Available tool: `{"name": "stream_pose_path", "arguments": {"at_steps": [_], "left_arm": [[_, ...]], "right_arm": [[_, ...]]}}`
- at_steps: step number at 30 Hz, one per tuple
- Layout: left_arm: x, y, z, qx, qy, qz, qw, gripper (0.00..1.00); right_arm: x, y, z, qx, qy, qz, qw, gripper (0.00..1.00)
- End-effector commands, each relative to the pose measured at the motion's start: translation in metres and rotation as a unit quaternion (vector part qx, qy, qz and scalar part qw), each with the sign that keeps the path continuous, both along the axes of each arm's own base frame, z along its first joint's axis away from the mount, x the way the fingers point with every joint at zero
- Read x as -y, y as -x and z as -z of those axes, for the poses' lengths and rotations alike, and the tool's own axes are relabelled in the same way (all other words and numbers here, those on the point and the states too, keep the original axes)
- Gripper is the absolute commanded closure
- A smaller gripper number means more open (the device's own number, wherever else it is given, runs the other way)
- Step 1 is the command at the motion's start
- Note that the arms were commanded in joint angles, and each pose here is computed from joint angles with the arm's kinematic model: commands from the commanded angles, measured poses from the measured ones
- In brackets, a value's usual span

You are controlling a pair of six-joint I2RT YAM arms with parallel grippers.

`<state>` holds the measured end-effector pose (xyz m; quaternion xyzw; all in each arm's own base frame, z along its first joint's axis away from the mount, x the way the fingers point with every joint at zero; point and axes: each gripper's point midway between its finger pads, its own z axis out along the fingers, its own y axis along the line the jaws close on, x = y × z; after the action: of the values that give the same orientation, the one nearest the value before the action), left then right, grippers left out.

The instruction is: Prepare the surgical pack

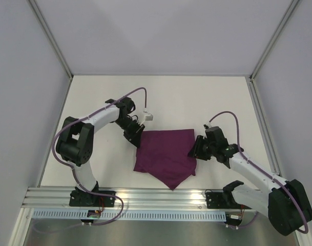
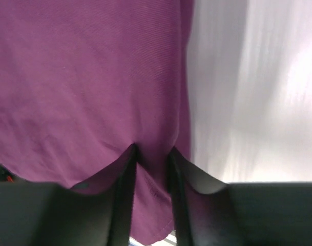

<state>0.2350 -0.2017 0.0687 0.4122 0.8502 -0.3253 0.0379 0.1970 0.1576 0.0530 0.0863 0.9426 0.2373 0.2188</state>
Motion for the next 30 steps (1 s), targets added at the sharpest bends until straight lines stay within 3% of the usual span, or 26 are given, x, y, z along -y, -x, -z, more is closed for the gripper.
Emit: {"name": "stream_pose_path", "arguments": {"at_steps": [1,3,8,13,21,23,24,25,27,28,30], "left_arm": [[0.008,0.003,0.005,-0.016,0.027,0.009,0.999,0.89],[0.007,0.003,0.011,-0.020,0.024,0.011,0.999,1.00],[-0.003,-0.013,0.024,0.002,-0.021,0.004,1.000,1.00],[-0.014,-0.061,0.018,0.037,-0.024,-0.033,0.998,1.00],[-0.018,-0.114,0.009,0.113,-0.047,-0.006,0.992,1.00],[-0.018,-0.121,0.004,0.123,-0.049,0.003,0.991,0.85],[-0.019,-0.121,0.003,0.125,-0.052,0.006,0.991,0.70],[-0.021,-0.121,-0.004,0.135,-0.052,0.007,0.989,0.63],[-0.025,-0.112,-0.022,0.154,-0.051,0.014,0.987,0.52],[-0.027,-0.110,-0.029,0.166,-0.049,0.015,0.985,0.50],[-0.030,-0.109,-0.046,0.199,-0.051,0.017,0.978,0.46]], "right_arm": [[-0.011,-0.013,0.001,0.025,-0.038,0.007,0.999,0.71],[-0.011,-0.012,0.009,0.018,-0.039,0.010,0.999,0.84],[0.001,-0.024,0.018,0.009,-0.026,0.042,0.999,0.99],[0.007,-0.064,0.005,0.043,-0.029,0.065,0.997,0.99],[0.007,-0.154,0.007,0.061,-0.002,0.069,0.996,0.99],[0.005,-0.180,0.004,0.068,0.003,0.066,0.996,0.99],[0.004,-0.181,0.006,0.059,0.012,0.054,0.997,0.98],[0.003,-0.183,0.005,0.056,0.011,0.048,0.997,0.95],[0.001,-0.183,-0.002,0.057,0.010,0.040,0.998,0.79],[0.002,-0.182,-0.005,0.059,0.011,0.039,0.997,0.65],[0.009,-0.173,-0.013,0.063,0.022,0.044,0.997,0.50]]}}
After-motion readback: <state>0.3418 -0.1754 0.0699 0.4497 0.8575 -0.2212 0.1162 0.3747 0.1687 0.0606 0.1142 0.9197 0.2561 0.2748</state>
